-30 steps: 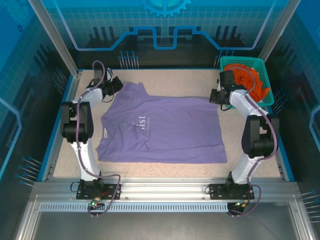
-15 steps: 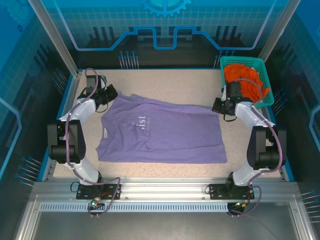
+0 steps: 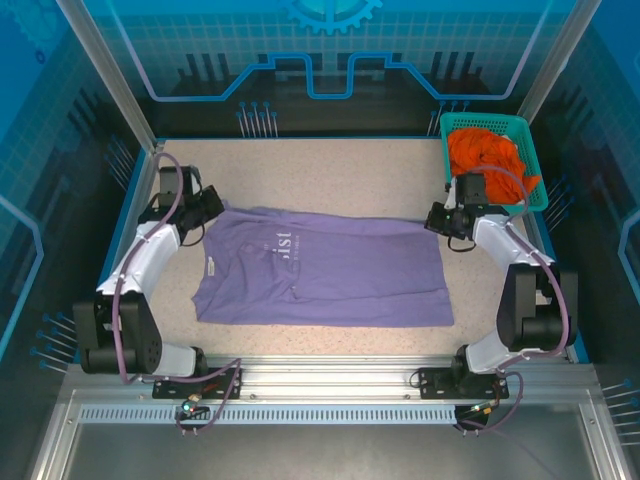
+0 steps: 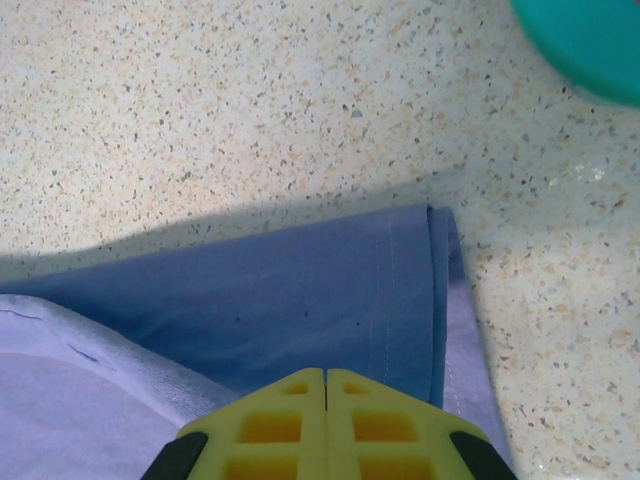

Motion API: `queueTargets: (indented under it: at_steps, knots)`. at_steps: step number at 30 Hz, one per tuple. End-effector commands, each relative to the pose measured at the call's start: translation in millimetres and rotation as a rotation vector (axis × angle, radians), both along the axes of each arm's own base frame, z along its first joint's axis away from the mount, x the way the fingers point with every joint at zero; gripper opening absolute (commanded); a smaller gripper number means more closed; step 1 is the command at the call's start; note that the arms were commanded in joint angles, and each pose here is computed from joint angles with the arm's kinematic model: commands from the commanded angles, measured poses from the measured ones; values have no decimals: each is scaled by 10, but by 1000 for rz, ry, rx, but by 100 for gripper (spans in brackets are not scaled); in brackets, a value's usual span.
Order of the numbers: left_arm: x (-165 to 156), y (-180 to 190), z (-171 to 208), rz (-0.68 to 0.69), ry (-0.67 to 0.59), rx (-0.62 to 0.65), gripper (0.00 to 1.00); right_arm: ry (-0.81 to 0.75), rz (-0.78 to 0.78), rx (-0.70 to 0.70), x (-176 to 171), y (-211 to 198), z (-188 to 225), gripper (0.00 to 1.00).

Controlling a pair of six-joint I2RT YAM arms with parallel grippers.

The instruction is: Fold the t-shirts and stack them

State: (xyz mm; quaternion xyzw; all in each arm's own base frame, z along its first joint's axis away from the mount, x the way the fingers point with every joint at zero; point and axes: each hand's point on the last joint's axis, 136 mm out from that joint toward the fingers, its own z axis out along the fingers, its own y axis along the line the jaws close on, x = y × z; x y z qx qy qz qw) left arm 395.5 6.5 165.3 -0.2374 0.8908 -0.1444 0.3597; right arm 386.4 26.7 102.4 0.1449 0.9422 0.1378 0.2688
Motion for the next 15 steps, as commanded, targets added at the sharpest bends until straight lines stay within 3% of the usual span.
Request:
queueTargets:
  at_steps: [1, 10, 15]
  knots:
    - [-261, 64, -237, 35, 103, 11, 1, -16, -22, 38, -44, -18, 46, 0]
    - [-707, 67, -364, 122, 160, -37, 5, -11, -53, 86, -233, -26, -5, 0]
    - [-1080, 192, -509, 276, 216, -46, 10, 30, -67, 112, -429, -6, -182, 1]
